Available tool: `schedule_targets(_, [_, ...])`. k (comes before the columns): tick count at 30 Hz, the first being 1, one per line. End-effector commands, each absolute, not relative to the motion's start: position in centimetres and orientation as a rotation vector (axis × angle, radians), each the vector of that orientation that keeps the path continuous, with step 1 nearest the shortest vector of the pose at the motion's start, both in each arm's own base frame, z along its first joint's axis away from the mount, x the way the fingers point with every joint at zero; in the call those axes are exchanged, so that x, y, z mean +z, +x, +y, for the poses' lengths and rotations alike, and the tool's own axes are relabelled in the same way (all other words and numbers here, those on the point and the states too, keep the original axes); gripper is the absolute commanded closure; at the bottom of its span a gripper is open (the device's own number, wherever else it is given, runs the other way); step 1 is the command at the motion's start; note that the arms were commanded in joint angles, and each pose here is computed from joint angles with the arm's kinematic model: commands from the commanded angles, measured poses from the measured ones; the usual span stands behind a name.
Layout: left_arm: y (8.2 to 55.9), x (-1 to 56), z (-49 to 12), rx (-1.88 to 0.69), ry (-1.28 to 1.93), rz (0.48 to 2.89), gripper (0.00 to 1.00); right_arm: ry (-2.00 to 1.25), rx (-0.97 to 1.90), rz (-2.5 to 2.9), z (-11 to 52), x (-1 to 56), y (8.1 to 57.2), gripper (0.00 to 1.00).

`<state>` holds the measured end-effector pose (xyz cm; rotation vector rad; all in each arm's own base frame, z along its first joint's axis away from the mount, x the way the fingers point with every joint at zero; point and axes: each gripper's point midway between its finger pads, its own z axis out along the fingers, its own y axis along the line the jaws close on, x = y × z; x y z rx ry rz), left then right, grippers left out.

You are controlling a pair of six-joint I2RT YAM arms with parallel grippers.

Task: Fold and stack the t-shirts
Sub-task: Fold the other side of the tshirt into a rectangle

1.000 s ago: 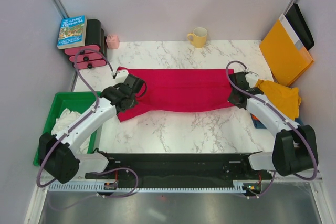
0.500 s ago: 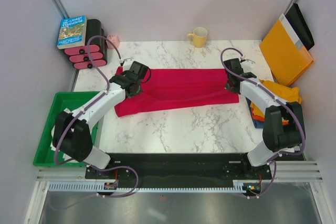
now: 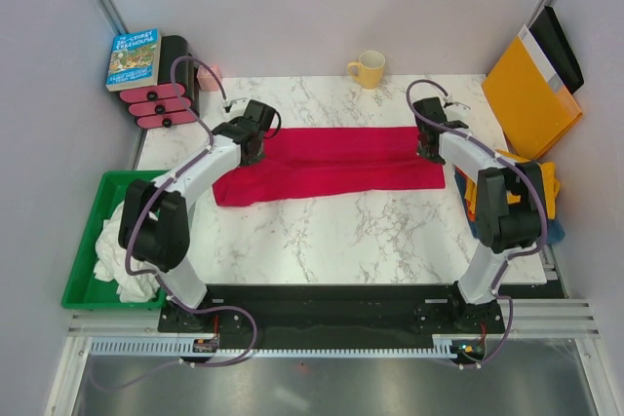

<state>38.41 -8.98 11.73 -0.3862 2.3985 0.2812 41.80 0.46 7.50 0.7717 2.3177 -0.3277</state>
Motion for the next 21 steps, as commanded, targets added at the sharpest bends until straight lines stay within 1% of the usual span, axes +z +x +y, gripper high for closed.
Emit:
schedule_targets(1, [41.4,12.8,-9.8,0.264,-0.366,2.349,0.98,0.791,-0.355,2.256,-0.5,8.4,44.4,1.00])
schedule_targets(7, [42.9,12.6,-10.0,0.284,-0.361,2.343,0.98,0.793,-0.367,2.281,-0.4,6.9,45.6,1.00])
schedule_targets(21, [45.0,9.6,-9.7,0.329,-0.376,2.387,0.98,0.784,-0.378,2.320,0.2,4.0,48.2,1.00])
